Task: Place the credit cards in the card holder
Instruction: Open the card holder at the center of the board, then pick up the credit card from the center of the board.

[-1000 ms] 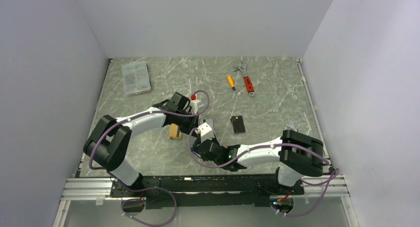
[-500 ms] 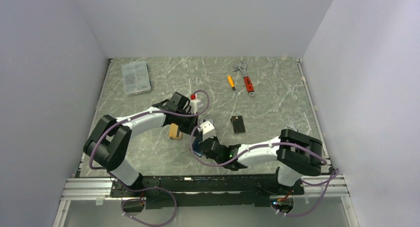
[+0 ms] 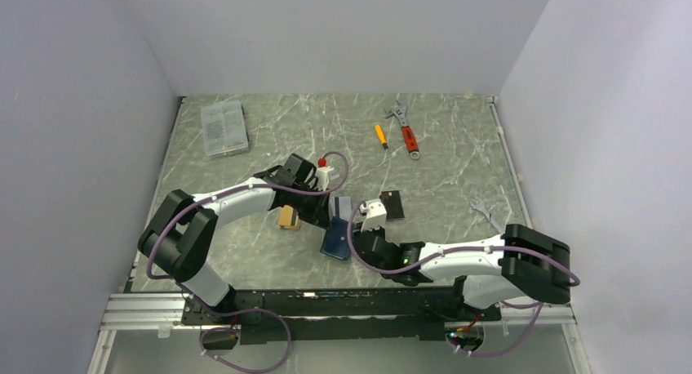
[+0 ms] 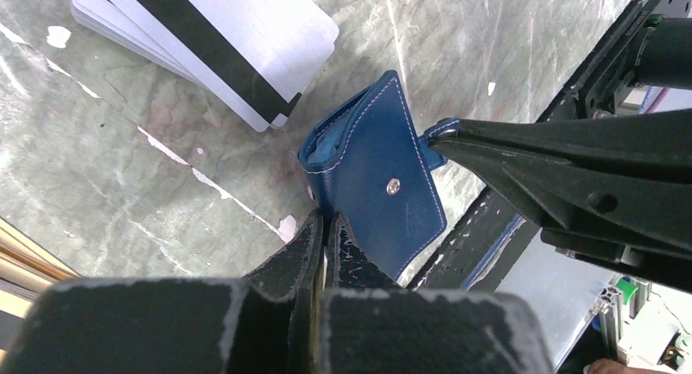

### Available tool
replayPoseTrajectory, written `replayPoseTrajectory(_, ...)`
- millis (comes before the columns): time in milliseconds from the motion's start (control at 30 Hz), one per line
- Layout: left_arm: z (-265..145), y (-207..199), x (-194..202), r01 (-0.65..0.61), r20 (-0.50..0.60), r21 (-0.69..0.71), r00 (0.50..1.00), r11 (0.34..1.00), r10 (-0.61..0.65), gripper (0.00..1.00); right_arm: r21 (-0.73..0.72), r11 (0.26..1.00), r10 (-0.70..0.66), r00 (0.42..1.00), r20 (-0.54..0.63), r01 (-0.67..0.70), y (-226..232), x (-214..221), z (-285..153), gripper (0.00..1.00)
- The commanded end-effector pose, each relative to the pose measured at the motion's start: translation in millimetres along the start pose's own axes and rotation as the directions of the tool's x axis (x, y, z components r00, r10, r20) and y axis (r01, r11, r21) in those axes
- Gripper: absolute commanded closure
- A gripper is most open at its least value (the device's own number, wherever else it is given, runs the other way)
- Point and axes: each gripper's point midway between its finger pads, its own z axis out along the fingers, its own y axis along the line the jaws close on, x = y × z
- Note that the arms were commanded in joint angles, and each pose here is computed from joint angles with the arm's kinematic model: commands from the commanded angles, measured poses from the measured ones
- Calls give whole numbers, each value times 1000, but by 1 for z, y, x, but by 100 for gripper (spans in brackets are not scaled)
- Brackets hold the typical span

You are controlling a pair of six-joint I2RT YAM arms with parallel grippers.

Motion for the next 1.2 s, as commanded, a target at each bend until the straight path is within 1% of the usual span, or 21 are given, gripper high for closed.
replayPoseTrajectory(0,-3,-2,1,-3,-10,-4,1000,1000,2,100,104,993,61,998,-6,-60,-30,7,-10,95)
replayPoseTrajectory(67,-4,-4,1,-1,-12,6,1000,1000,1,100,124,990,71,997,-21,-68,-39,10,-17,75)
replayPoseTrajectory(100,-4,-6,1,1,-11,15,1000,1000,-1,91,126,989,85,996,-19,-82,-41,9,-20,68)
replayPoseTrajectory(167,-4,-12,2,-1,-16,47,1000,999,1,74,129,986,103,995,-5,-101,-46,5,-26,59)
replayPoseTrajectory(200,-4,-15,2,-5,-17,60,1000,998,6,63,129,986,108,994,5,-108,-47,0,-29,56)
replayPoseTrajectory(267,-6,-20,2,-20,-19,80,1000,997,22,44,138,983,119,993,20,-121,-49,-9,-33,53)
replayPoseTrajectory(333,-8,-22,3,-30,-24,91,999,995,32,33,151,981,121,992,23,-123,-52,-16,-35,53)
replayPoseTrajectory(400,-10,-22,6,-53,-31,93,998,994,56,27,147,981,126,991,37,-130,-50,-29,-36,53)
replayPoseTrajectory(500,-17,-19,7,-109,-38,78,993,991,112,25,123,985,114,992,52,-119,-42,-49,-33,52)
replayPoseTrajectory(633,-50,-6,-18,-195,48,40,980,980,193,24,74,993,87,996,26,-89,-22,-64,-24,50)
replayPoseTrajectory(700,-73,9,-33,-254,103,-21,961,967,255,24,32,996,83,996,23,-84,-14,-74,-18,49)
replayPoseTrajectory(767,-96,33,-45,-287,145,-125,942,950,303,22,-19,995,93,996,15,-93,-6,-86,-11,49)
replayPoseTrajectory(833,-110,63,-49,-275,146,-237,938,932,314,22,-76,992,105,994,10,-104,2,-99,-5,49)
replayPoseTrajectory(867,-115,76,-48,-250,143,-279,944,927,297,22,-98,989,109,994,10,-107,5,-107,-1,48)
replayPoseTrajectory(933,-118,95,-42,-167,145,-320,964,933,223,24,-148,983,115,993,9,-113,16,-120,6,48)
replayPoseTrajectory(1033,-108,113,-23,-16,160,-315,985,949,70,25,-228,963,142,990,-9,-140,31,-134,19,48)
replayPoseTrajectory(1100,-99,118,-12,37,162,-300,987,953,13,25,-280,946,157,987,-36,-161,42,-138,28,48)
replayPoseTrajectory(1167,-91,121,-6,58,157,-290,988,955,-12,24,-326,930,164,985,-54,-173,53,-140,35,48)
